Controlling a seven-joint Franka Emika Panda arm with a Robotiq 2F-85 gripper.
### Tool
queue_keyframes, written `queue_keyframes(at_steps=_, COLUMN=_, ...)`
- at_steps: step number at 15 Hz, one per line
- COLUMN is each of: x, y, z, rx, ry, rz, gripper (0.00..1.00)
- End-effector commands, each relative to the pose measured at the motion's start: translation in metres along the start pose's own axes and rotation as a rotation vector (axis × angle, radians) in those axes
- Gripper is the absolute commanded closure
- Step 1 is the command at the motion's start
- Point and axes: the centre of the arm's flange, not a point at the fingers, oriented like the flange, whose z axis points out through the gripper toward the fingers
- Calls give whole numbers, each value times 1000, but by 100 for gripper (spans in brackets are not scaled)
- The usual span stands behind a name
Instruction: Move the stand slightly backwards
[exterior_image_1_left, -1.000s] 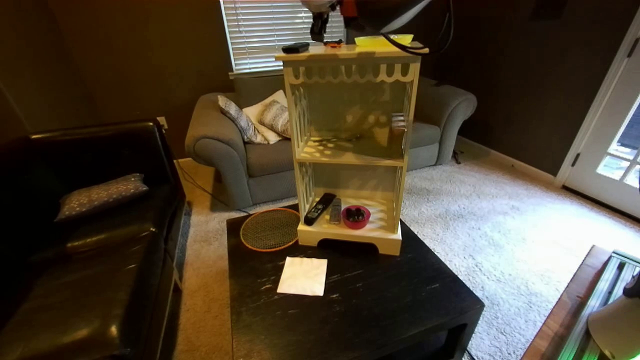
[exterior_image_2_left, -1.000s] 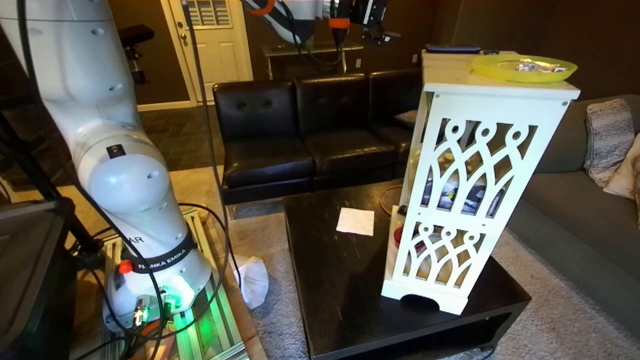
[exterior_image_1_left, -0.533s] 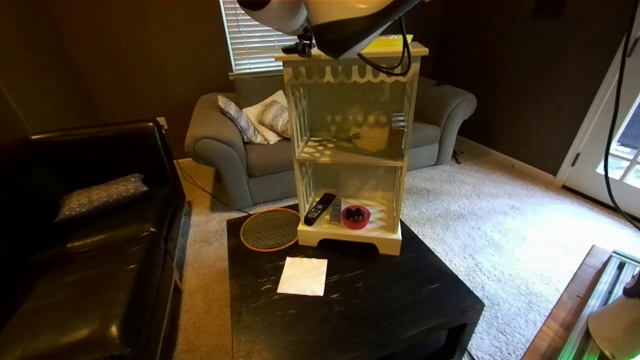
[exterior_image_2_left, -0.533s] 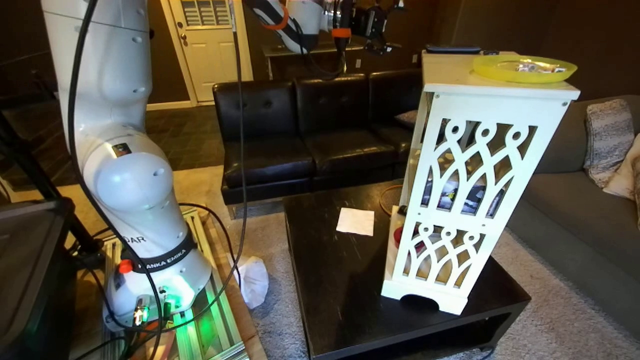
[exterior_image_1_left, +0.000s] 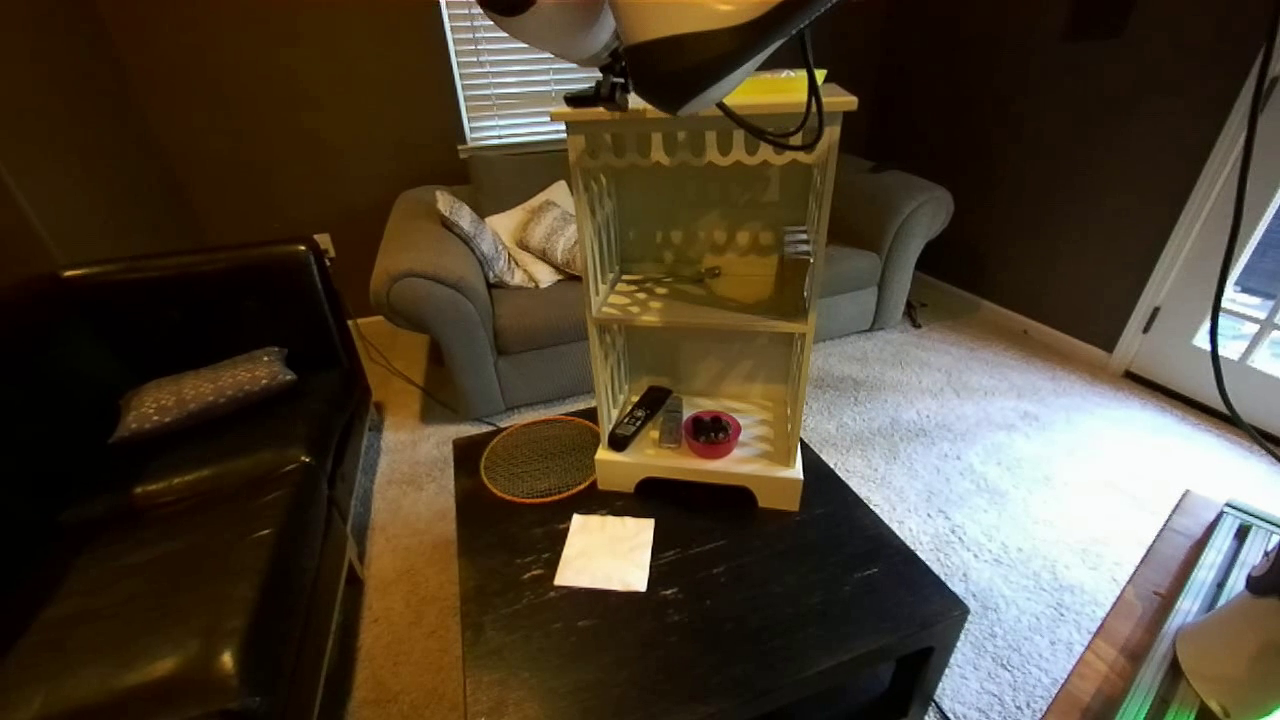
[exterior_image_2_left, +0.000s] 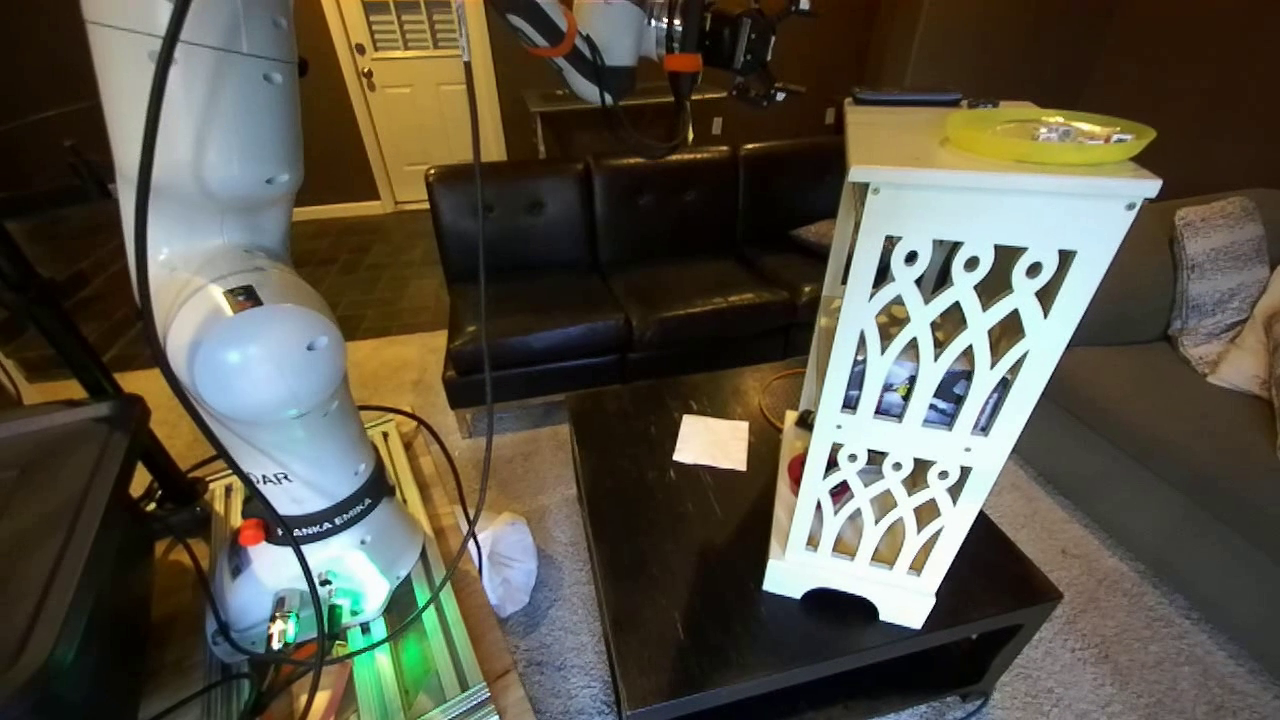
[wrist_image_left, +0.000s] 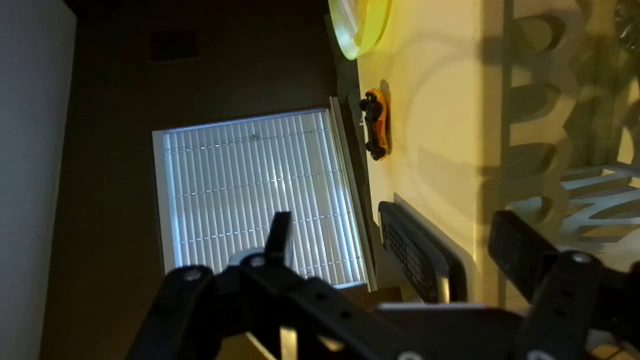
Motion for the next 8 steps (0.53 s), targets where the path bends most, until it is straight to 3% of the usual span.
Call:
queue_keyframes(at_steps=1, x=34, y=-25, z=4, rx=-14, ry=-85, rz=44, gripper=0)
queue_keyframes(at_steps=8, x=58, y=-72, z=27, rx=14, ry=-194, rz=49, gripper=0)
